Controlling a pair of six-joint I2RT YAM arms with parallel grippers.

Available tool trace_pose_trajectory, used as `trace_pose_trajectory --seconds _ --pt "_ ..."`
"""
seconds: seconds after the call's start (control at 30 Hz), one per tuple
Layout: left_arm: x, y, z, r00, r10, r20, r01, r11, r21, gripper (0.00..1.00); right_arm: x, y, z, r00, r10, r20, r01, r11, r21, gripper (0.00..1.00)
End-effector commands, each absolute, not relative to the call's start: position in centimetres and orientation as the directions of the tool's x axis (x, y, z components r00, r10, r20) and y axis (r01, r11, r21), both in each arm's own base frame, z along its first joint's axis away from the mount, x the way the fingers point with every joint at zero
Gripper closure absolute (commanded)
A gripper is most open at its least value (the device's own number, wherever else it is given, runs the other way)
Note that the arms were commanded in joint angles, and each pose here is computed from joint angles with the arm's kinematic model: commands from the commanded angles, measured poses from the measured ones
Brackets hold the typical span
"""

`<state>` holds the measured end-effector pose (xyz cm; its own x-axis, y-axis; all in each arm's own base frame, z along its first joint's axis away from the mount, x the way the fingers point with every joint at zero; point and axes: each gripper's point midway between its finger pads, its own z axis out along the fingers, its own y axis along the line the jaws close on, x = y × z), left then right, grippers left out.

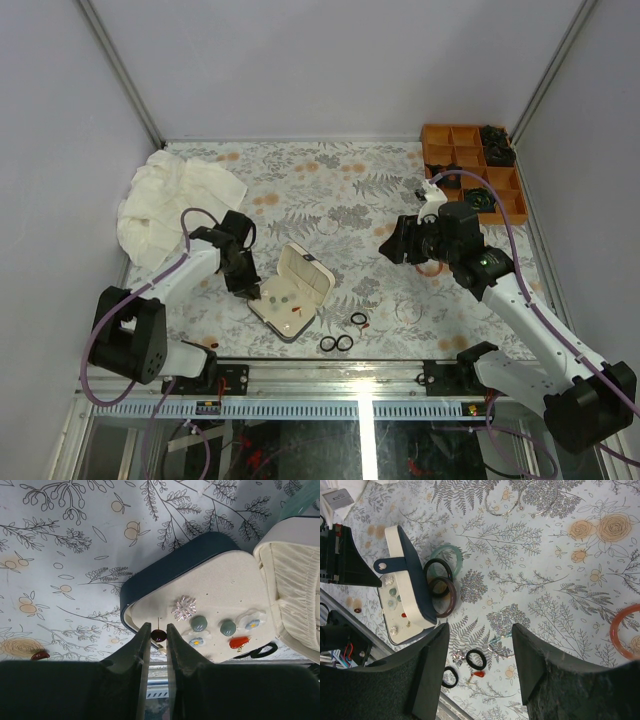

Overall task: Organize the mixed jewelry
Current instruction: Place the jewelry in the jewelry box.

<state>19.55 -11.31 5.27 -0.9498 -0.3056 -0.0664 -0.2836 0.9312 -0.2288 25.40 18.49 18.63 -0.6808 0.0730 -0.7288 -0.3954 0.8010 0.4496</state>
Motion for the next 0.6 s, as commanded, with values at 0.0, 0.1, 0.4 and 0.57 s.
trace_pose_trajectory --seconds 0.0,0.1,0.4,0.57 --pt "19.67 -11.54 5.09 -0.954 -0.292 -0.072 -0.267 0.931 -0.250 1.00 26.07 18.76 19.45 -0.643 0.075 -0.762 -0.421 0.796 0.434 0.40" --pt "19.56 -11.70 5.11 -0.955 -0.288 -0.069 -0.263 0.931 -0.253 1.00 26.05 18.78 19.44 -0.643 0.075 -0.763 -0.423 0.795 0.434 0.40" --pt "19.20 -11.96 5.25 -0.958 -0.279 -0.068 -0.253 0.932 -0.258 1.00 25.98 18.85 19.43 -0.644 0.075 -0.761 -0.425 0.792 0.438 0.40" --pt "19.23 -12.17 5.24 -0.959 -0.274 -0.068 -0.247 0.932 -0.266 1.00 25.98 18.89 19.52 -0.642 0.076 -0.763 -0.427 0.791 0.439 0.40"
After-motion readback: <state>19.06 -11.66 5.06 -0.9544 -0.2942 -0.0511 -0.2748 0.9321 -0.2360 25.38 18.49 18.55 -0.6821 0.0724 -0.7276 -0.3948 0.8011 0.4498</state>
